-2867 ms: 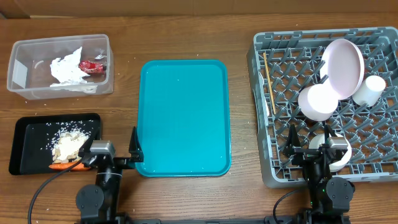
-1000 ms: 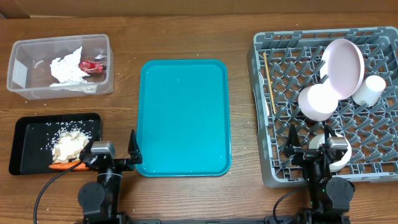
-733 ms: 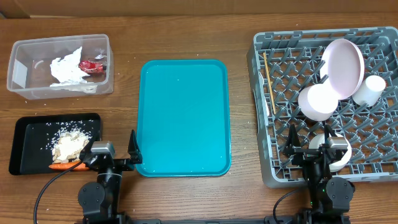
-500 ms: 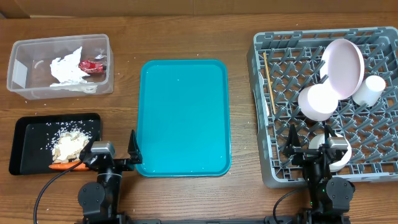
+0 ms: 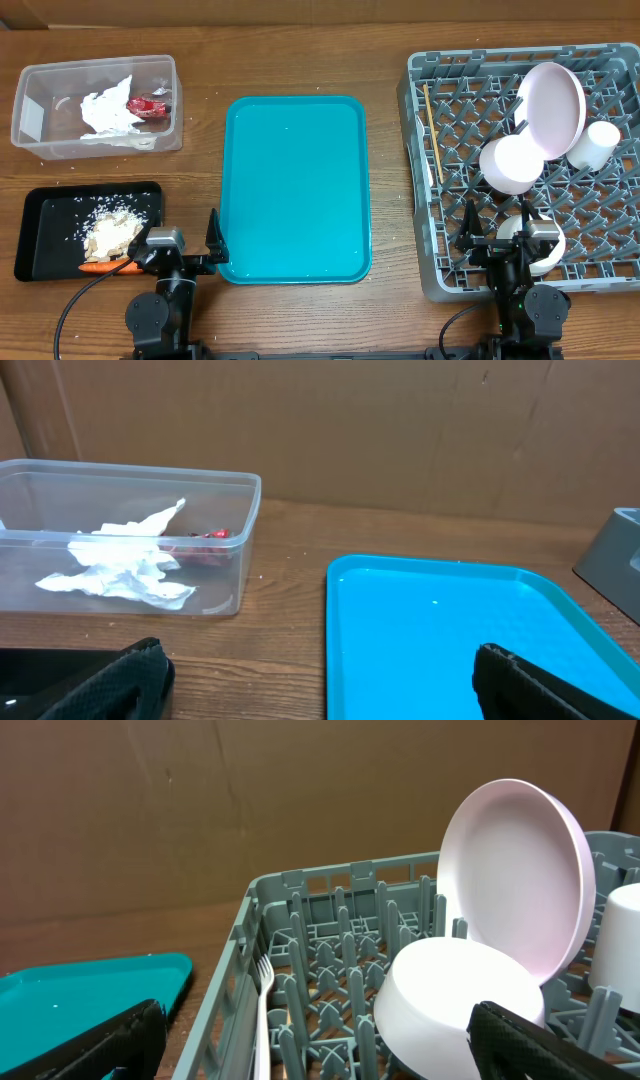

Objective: Sort waste into correct bins and load items into the dishwasher rack

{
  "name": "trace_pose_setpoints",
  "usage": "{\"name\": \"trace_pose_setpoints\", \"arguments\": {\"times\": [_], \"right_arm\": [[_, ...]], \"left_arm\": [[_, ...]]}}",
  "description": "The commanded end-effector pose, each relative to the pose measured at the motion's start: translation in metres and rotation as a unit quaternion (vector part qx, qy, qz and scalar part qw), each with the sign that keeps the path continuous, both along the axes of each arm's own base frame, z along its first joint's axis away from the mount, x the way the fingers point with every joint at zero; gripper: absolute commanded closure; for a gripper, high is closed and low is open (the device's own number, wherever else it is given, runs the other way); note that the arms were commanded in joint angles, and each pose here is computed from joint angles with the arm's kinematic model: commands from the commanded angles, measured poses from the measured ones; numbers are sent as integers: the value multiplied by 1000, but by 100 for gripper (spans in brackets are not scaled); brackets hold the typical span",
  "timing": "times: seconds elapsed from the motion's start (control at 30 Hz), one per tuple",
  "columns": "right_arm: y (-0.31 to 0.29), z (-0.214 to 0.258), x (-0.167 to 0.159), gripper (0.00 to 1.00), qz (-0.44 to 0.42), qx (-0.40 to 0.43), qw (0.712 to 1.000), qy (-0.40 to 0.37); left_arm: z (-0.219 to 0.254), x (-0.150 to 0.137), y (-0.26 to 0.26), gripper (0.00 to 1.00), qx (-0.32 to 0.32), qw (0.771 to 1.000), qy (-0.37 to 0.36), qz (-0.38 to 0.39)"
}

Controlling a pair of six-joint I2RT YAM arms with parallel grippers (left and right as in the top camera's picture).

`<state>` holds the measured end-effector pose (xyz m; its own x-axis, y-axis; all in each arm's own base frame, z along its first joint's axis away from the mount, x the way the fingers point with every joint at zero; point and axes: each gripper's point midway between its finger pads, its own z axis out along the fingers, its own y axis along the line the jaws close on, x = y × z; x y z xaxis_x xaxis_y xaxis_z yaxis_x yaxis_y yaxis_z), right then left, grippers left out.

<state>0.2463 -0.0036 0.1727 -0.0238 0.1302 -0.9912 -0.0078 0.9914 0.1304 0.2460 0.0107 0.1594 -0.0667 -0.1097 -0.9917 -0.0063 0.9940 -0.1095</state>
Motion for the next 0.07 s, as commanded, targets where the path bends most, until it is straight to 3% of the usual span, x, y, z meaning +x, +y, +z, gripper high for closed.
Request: {"name": "trace_pose_setpoints", "arguments": {"times": [0.0, 0.03], "right_arm": [[-1, -2, 0, 0, -2, -2, 1000, -2], [-1, -2, 0, 0, -2, -2, 1000, -2]], "left_arm": [[0, 0, 1, 0, 9, 1000, -3, 1], [0, 0, 1, 0, 9, 1000, -3, 1]]}}
